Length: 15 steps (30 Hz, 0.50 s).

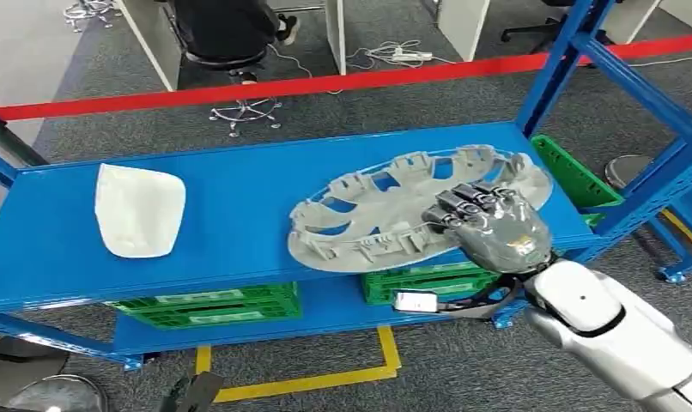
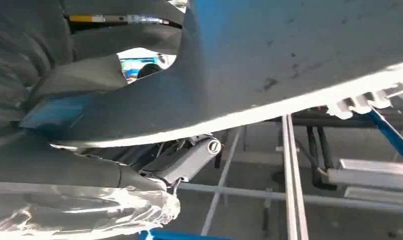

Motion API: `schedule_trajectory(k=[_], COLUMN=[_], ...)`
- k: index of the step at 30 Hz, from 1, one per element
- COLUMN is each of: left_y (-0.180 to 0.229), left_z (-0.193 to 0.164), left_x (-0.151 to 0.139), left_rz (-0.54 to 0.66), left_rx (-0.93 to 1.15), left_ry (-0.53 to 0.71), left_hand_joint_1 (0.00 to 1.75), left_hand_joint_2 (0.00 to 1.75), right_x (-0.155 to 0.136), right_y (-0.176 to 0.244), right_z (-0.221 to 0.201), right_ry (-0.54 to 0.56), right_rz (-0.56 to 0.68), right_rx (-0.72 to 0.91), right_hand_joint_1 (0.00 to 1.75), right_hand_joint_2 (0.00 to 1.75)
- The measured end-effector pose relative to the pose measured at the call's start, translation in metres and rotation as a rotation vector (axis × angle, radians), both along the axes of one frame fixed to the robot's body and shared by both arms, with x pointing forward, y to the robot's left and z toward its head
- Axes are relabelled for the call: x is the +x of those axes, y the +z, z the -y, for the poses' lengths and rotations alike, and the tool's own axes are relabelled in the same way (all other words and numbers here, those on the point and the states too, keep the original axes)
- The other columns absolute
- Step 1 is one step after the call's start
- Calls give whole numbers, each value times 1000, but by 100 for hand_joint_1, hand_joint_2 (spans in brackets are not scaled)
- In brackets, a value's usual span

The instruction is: Take the parts from the cabinet and place them on the table.

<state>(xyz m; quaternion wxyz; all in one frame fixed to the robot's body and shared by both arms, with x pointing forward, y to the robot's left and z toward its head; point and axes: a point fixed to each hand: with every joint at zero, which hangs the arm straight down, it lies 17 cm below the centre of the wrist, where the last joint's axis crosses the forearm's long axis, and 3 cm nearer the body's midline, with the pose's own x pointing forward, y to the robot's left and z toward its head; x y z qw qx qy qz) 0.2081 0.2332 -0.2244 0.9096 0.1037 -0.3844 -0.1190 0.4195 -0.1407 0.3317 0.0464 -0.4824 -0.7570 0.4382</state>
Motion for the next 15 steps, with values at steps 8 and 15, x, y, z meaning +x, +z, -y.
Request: schedule_trajectory(k=[8,15], left_y=[10,11], left_z=[14,18], left_x=[20,19], left_rz=[51,56], left_rx=[-33,-45], left_ry=[-49,-63], left_hand_joint_1=[0,0], left_hand_joint_2=[0,0], right_x=[-45,-62], right_y=[56,60], right_z=[-79,-99], right_ry=[191,244], right_rz=[122,148], right_rx=[77,70], right_hand_joint_1=[175,175], right_hand_joint_2=[175,175])
